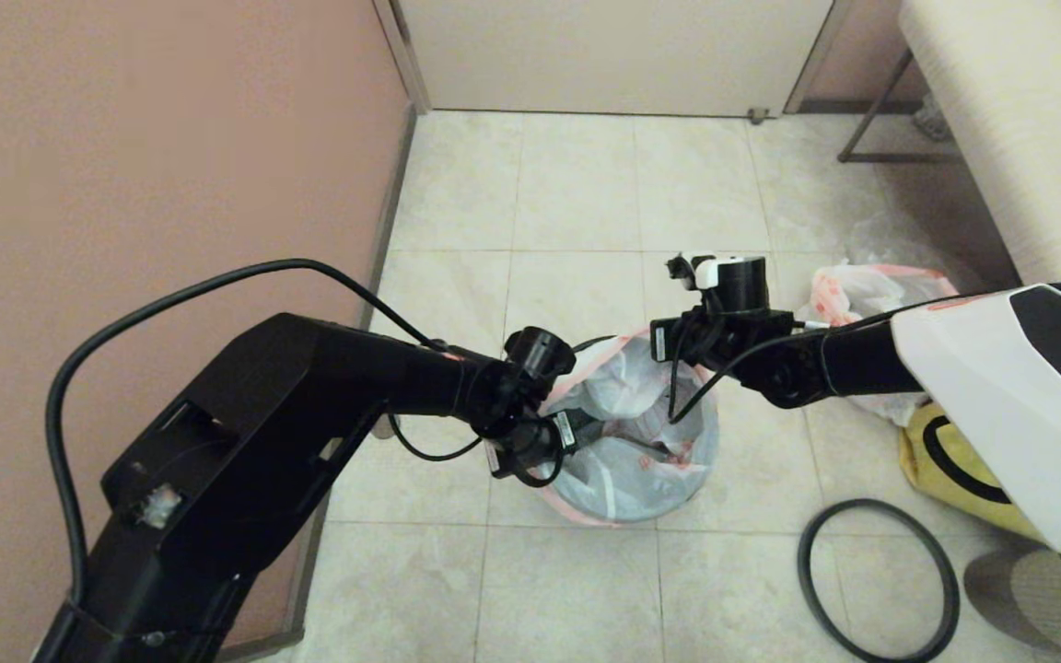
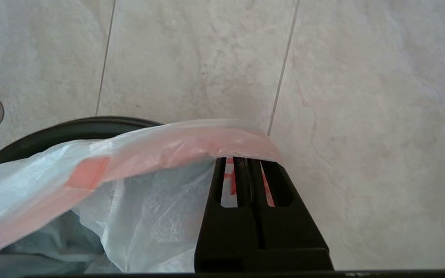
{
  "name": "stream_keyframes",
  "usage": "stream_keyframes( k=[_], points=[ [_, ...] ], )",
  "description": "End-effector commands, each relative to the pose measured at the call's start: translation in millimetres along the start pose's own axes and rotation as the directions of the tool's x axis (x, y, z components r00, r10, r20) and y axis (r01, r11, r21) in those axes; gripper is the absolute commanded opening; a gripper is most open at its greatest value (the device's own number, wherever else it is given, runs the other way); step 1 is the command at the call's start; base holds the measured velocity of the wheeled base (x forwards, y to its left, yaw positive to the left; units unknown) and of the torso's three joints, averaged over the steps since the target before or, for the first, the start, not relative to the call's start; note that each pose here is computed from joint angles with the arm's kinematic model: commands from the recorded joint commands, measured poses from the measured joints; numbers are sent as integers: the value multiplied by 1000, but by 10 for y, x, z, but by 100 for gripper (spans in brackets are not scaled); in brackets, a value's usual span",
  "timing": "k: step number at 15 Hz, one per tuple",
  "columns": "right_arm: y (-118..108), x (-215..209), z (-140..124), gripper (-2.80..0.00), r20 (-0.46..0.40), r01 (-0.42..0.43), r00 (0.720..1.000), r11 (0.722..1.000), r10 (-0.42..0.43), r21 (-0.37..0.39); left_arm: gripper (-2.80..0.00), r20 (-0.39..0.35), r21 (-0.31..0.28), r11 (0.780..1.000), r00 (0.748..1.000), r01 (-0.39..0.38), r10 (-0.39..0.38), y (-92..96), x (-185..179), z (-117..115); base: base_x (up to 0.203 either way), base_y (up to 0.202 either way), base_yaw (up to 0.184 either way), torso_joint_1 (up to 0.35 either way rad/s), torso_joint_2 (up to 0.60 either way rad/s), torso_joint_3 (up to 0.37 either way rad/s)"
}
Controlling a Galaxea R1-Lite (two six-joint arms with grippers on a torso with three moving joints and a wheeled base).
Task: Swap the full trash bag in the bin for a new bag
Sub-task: Put the new garbage bag on the trash can
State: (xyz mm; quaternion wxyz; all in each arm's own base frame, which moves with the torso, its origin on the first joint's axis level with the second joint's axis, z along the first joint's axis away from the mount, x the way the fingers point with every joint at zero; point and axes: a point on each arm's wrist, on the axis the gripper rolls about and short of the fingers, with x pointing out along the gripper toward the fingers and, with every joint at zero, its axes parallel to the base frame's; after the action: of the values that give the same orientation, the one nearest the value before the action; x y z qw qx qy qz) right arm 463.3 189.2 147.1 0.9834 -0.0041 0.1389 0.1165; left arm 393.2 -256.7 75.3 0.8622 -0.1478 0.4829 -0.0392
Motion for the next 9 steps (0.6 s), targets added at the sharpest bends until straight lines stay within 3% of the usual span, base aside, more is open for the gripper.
stream_keyframes(
  k=[1, 9],
  points=[
    [8, 57, -68, -280, -35, 2, 999, 1000, -2, -6, -280, -3, 1, 1000, 1000, 1, -1, -20, -3, -23, 0, 0, 0, 0, 0, 0],
    [186, 129, 43, -280, -20, -47, 999, 999, 47, -11, -280, -13, 41, 999, 1000, 13, -13, -61, -42, -92, 0, 0, 0, 0, 0, 0]
  ],
)
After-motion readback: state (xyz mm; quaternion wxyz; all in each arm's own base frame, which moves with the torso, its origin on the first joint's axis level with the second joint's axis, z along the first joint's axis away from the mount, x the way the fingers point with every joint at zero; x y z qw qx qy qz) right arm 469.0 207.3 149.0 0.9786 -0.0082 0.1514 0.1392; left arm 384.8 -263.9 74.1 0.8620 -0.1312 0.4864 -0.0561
